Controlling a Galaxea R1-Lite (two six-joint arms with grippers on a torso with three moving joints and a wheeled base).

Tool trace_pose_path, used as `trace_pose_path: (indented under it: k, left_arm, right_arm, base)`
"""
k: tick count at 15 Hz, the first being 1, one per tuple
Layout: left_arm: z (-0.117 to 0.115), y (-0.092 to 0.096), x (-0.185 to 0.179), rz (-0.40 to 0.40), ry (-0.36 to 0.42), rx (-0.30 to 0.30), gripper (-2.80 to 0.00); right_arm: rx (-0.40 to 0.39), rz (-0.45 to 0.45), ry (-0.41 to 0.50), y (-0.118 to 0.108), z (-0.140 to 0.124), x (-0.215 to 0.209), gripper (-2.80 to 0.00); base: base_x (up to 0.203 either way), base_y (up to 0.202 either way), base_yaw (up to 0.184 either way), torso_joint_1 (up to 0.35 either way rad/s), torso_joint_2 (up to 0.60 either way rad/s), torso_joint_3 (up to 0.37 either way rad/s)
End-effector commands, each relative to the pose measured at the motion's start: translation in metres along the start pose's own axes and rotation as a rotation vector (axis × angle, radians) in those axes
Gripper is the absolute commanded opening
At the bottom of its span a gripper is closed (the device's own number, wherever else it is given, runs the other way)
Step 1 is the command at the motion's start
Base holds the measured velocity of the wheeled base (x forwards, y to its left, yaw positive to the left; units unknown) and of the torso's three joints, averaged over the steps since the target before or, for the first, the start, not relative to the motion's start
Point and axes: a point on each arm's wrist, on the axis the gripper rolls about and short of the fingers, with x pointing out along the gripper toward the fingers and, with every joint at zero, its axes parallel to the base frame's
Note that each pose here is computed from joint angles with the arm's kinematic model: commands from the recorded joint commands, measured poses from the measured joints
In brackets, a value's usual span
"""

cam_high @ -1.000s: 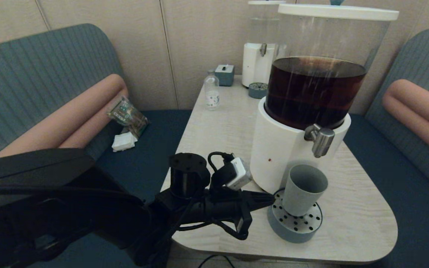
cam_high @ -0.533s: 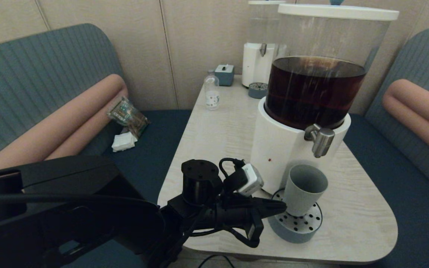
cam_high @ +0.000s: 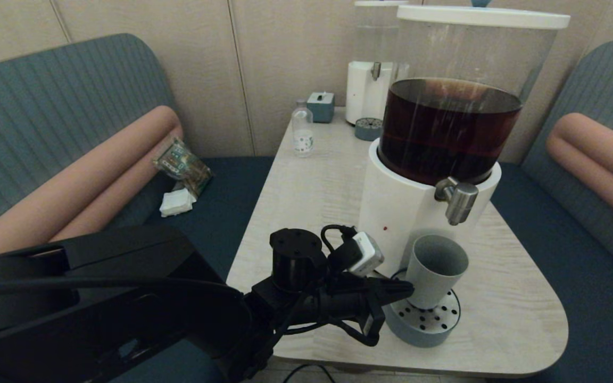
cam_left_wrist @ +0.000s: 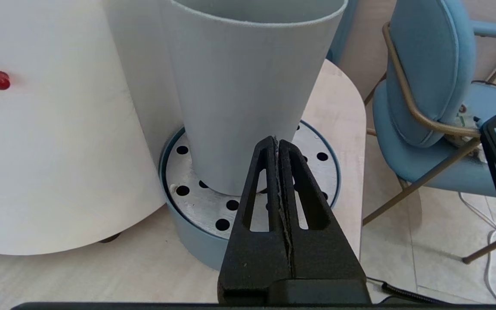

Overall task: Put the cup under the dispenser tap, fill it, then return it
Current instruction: Place the cup next to the water dispenser

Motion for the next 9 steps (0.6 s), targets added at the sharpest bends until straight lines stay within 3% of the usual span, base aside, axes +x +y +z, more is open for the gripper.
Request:
trace_pose_path:
  k: [1, 9]
  left_arm:
    - [-0.001, 0.0, 0.001, -0.003, -0.004, 0.004, -2.8]
    - [0.011, -0.005, -0.01, 0.0, -0.023, -0.001, -2.8]
  right_arm:
    - [-0.001, 0.001, -0.002, 0.0, 0.0, 0.0, -2.8]
    - [-0.001, 0.001, -0.001, 0.0, 0.0, 0.0, -2.8]
  base:
    - [0.0, 0.0, 0.0, 0.0, 0.0, 0.0]
    - [0.0, 0.0, 0.0, 0.0, 0.0, 0.0]
